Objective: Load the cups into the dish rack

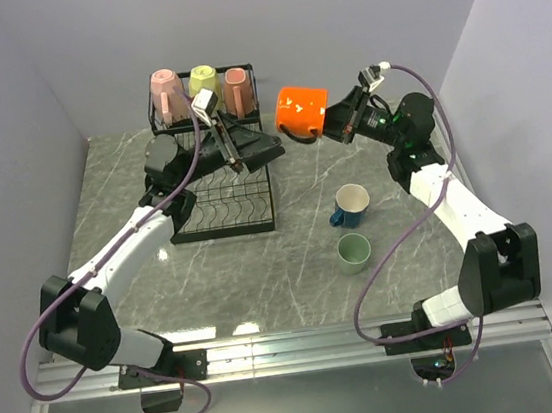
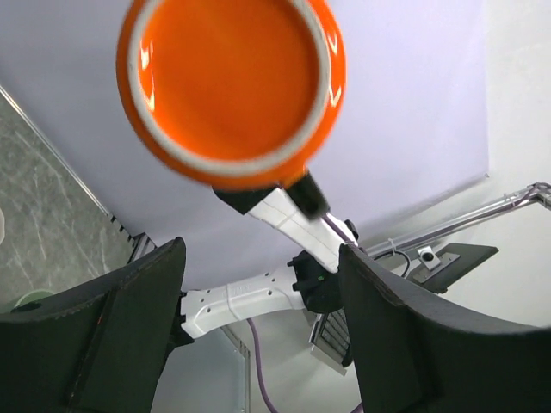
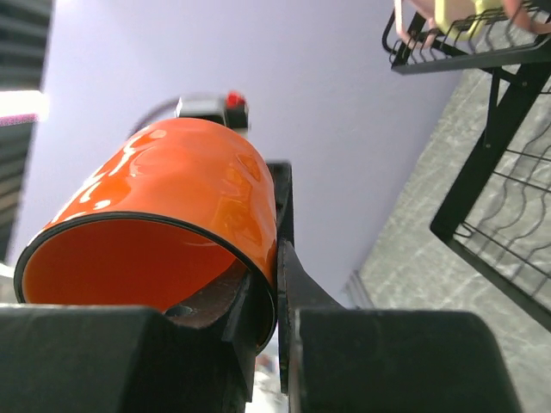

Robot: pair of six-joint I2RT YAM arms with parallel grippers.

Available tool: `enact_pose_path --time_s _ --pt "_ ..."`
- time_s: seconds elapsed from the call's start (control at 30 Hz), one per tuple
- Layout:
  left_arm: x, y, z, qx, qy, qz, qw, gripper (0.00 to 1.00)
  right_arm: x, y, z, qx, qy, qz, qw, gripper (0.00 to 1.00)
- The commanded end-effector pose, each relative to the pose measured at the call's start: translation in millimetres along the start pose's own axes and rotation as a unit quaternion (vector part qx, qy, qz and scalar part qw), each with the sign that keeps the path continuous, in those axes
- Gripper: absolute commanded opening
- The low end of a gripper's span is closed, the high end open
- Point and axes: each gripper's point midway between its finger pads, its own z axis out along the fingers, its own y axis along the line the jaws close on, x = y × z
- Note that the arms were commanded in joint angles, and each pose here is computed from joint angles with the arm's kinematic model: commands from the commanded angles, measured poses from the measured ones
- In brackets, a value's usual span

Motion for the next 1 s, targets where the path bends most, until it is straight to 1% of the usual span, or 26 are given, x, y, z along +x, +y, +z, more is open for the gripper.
enact_pose_path --time_s 0.0,0.07,0.2,0.3,0.33,0.4,0.5,0.53,0.6,0.63,0.7,0.73,0.77,0.93,0.97 --pt "-6.3 -34.8 4.1 0.049 0.007 0.035 0.998 0.77 17.3 24.5 -0.8 -0.021 0.018 -0.095 0.995 0.0" --pt "-6.5 -35.4 6.6 0.041 0.013 0.032 0.999 0.78 18.3 21.5 1.5 -0.006 0.016 -0.105 0.994 0.0" --pt "-5.7 -31.9 12.7 0.026 0.02 0.043 0.999 0.78 29.8 20.5 9.8 0.013 0.033 -0.138 0.99 0.0" --pt "-3.2 -30.0 15.9 0.021 0.027 0.044 0.998 0.72 30.5 20.1 14.0 0.019 0.032 -0.149 0.988 0.0" --pt "-0.8 -30.0 17.9 0.02 0.032 0.045 0.998 0.67 32.4 20.1 15.3 0.017 0.033 -0.147 0.988 0.0" --pt "-0.2 -27.3 19.1 0.013 0.033 0.045 0.998 0.61 33.2 18.5 16.4 0.017 0.029 -0.148 0.988 0.0" --pt "0.9 -26.2 21.5 0.012 0.035 0.042 0.998 0.55 37.6 15.1 18.9 0.026 0.033 -0.16 0.986 0.0" --pt "-0.3 -26.6 21.9 0.012 0.032 0.043 0.998 0.5 38.9 14.6 19.6 0.027 0.034 -0.165 0.985 0.0" --pt "-0.7 -25.1 22.6 0.011 0.03 0.044 0.999 0.44 46.1 12.1 21.9 0.029 0.043 -0.172 0.984 0.0" --pt "-1.8 -23.6 22.4 0.007 0.027 0.043 0.999 0.32 48.7 12.9 22.1 0.029 0.044 -0.175 0.983 0.0" --pt "-1.4 -22.2 22.5 0.004 0.027 0.044 0.999 0.19 56.3 8.7 21.7 0.031 0.049 -0.174 0.983 0.0" --pt "-2.4 -21.4 22.7 0.0 0.024 0.043 0.999 0.04 58.6 8.1 21.1 0.03 0.05 -0.173 0.983 0.0" --pt "-2.6 -17.4 22.1 -0.008 0.023 0.039 0.999 0.0 61.5 2.6 19.1 0.034 0.051 -0.169 0.984 0.0" --pt "-0.4 -9.5 16.5 -0.03 0.015 0.049 0.998 0.0 65.8 1.0 11.7 0.046 0.051 -0.179 0.981 0.0" --pt "-2.7 -6.3 15.8 -0.042 0.009 0.05 0.998 0.0 67.3 -3.8 9.3 0.06 0.056 -0.18 0.98 0.02"
